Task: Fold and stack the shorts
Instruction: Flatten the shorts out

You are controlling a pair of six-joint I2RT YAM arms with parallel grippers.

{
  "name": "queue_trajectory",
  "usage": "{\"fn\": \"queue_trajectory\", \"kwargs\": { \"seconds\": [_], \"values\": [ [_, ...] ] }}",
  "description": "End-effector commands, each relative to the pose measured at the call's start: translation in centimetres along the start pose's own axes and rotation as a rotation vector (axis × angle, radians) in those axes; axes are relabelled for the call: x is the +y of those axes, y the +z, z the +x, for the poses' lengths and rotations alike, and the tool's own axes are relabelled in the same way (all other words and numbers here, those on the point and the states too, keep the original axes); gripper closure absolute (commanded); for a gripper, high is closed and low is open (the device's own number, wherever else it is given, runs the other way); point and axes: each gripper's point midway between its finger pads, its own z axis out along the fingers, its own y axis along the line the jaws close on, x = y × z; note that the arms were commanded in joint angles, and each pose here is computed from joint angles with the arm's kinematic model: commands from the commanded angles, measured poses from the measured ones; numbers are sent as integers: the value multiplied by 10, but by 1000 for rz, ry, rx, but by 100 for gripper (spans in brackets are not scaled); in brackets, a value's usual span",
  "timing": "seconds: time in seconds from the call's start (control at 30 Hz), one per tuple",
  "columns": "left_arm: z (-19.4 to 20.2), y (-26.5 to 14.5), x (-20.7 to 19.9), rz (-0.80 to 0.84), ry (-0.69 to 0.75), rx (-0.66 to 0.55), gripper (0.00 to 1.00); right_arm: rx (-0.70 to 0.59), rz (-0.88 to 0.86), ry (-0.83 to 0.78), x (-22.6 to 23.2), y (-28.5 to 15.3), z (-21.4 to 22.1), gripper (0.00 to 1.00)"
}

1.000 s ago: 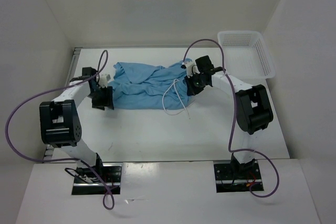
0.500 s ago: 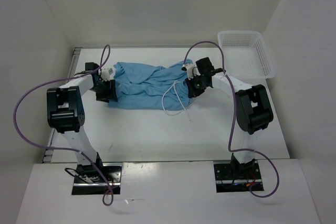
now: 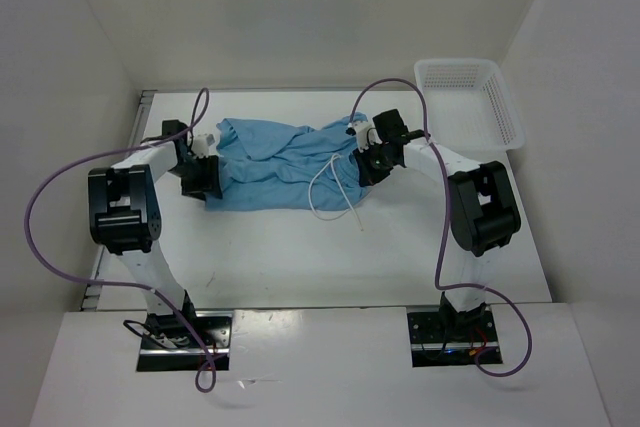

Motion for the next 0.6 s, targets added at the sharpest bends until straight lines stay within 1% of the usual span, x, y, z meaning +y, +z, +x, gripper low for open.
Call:
{"fn": "queue_trajectory", "kwargs": {
  "seconds": [0.0,0.13,0.23,0.3,0.33,0.4,0.43,0.47,0.53,0.57],
  "values": [
    [41,-10,3,-22,-44,135,39,-66,31,-39,-3,-18,-23,100],
    [41,-9,13,-77,-34,118,39,-75,32,-33,-4,-17,-25,100],
    [51,-2,8,-78,-23,168,40,-73,41,-33,-5,-18,-25,100],
    [50,-1,6,-88,-6,159,40,-89,60,-39,-8,-21,-29,100],
    [57,0,6,-87,-7,165,40,-89,60,-39,-8,-21,-29,100],
    [57,3,9,-99,-4,158,44,-89,60,-39,-8,-21,-29,100],
    [55,7,8,-87,-4,153,48,-91,51,-39,-6,-21,-30,100],
    [55,10,6,-68,-6,153,62,-93,42,-40,-5,-21,-30,100],
    [48,20,2,-30,-8,147,83,-84,39,-36,-5,-17,-27,100],
    [35,19,-8,28,-3,110,94,-84,39,-36,-5,-17,-27,100]
  ]
}}
